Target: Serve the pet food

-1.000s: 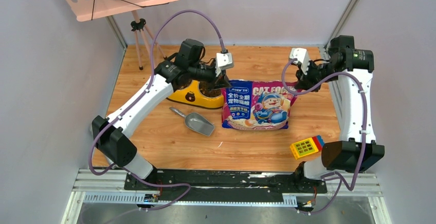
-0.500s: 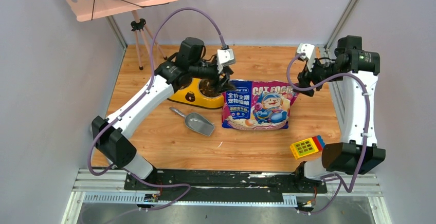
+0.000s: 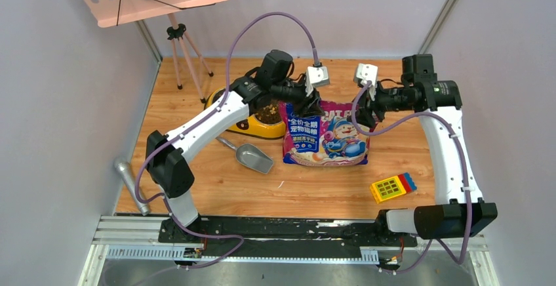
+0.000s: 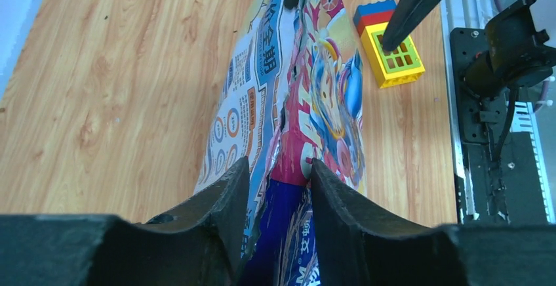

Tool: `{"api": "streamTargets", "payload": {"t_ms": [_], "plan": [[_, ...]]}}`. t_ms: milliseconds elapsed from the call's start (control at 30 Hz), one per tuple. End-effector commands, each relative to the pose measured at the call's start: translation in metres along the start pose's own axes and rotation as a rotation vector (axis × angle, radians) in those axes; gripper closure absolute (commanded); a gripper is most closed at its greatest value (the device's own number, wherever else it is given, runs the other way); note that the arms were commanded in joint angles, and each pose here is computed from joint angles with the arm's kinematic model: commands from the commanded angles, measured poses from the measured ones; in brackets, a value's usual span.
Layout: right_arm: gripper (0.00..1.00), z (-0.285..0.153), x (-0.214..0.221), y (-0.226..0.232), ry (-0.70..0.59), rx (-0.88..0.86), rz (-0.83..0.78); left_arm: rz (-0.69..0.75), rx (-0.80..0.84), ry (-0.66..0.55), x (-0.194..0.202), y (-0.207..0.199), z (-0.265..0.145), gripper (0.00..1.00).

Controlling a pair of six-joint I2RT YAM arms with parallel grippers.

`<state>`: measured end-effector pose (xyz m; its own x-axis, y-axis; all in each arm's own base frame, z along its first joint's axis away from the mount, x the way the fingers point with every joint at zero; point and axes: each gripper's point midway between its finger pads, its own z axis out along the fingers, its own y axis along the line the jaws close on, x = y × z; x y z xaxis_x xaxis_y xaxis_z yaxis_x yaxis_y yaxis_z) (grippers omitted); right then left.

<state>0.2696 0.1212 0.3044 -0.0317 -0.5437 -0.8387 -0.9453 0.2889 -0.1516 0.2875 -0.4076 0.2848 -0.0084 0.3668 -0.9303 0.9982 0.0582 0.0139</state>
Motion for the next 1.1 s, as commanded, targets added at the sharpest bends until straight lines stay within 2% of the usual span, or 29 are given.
{"api": "streamTargets", "payload": {"t_ms": [0,200,267,333,367,433,467,533,567,600,667,867,900,933,1000,1067], "plan": [[0.50,0.023,-0.020,-0.012,-0.069,-0.027,-0.045,0.028,0.004,-0.051,-0.024,-0.002,-0.007,0.57],[0.72,0.035,-0.028,-0.018,-0.093,-0.071,-0.020,0.019,0.017,-0.042,-0.020,-0.008,-0.010,0.74],[0.75,0.037,-0.028,-0.019,-0.087,-0.073,-0.025,0.022,0.011,-0.039,-0.020,-0.007,-0.011,0.82],[0.95,0.037,-0.027,-0.020,-0.083,-0.074,-0.030,0.030,0.004,-0.034,-0.020,-0.006,-0.012,0.96],[1.00,0.037,-0.027,-0.021,-0.078,-0.073,-0.035,0.034,0.000,-0.034,-0.021,-0.006,-0.013,1.00],[1.00,0.035,-0.026,-0.021,-0.063,-0.066,-0.044,0.034,-0.016,-0.024,-0.021,-0.004,-0.017,0.99],[1.00,0.033,-0.026,-0.021,-0.054,-0.063,-0.055,0.029,-0.028,-0.016,-0.021,-0.004,-0.020,0.84],[1.00,0.030,-0.026,-0.020,-0.042,-0.056,-0.074,0.022,-0.067,0.009,-0.019,0.001,-0.028,0.66],[1.00,0.029,-0.026,-0.020,-0.039,-0.052,-0.075,0.024,-0.057,0.009,-0.020,0.000,-0.031,0.69],[1.00,0.028,-0.026,-0.020,-0.040,-0.050,-0.077,0.008,-0.042,0.020,-0.016,-0.001,-0.036,0.82],[1.00,0.027,-0.026,-0.019,-0.040,-0.050,-0.074,-0.028,-0.027,0.023,-0.011,0.000,-0.045,0.98],[1.00,0.027,-0.023,-0.018,-0.028,-0.045,-0.068,-0.079,-0.020,0.051,0.009,-0.004,-0.064,0.99],[1.00,0.026,-0.023,-0.018,-0.024,-0.042,-0.068,-0.075,-0.034,0.046,0.007,-0.005,-0.069,0.93],[1.00,0.026,-0.022,-0.018,-0.022,-0.040,-0.068,-0.078,-0.050,0.059,0.011,-0.004,-0.070,0.83],[1.00,0.025,-0.022,-0.019,-0.017,-0.038,-0.070,-0.050,-0.057,0.079,0.014,-0.006,-0.076,0.90],[1.00,0.025,-0.021,-0.019,-0.013,-0.037,-0.072,-0.035,-0.076,0.105,0.019,-0.005,-0.082,0.91]]}}
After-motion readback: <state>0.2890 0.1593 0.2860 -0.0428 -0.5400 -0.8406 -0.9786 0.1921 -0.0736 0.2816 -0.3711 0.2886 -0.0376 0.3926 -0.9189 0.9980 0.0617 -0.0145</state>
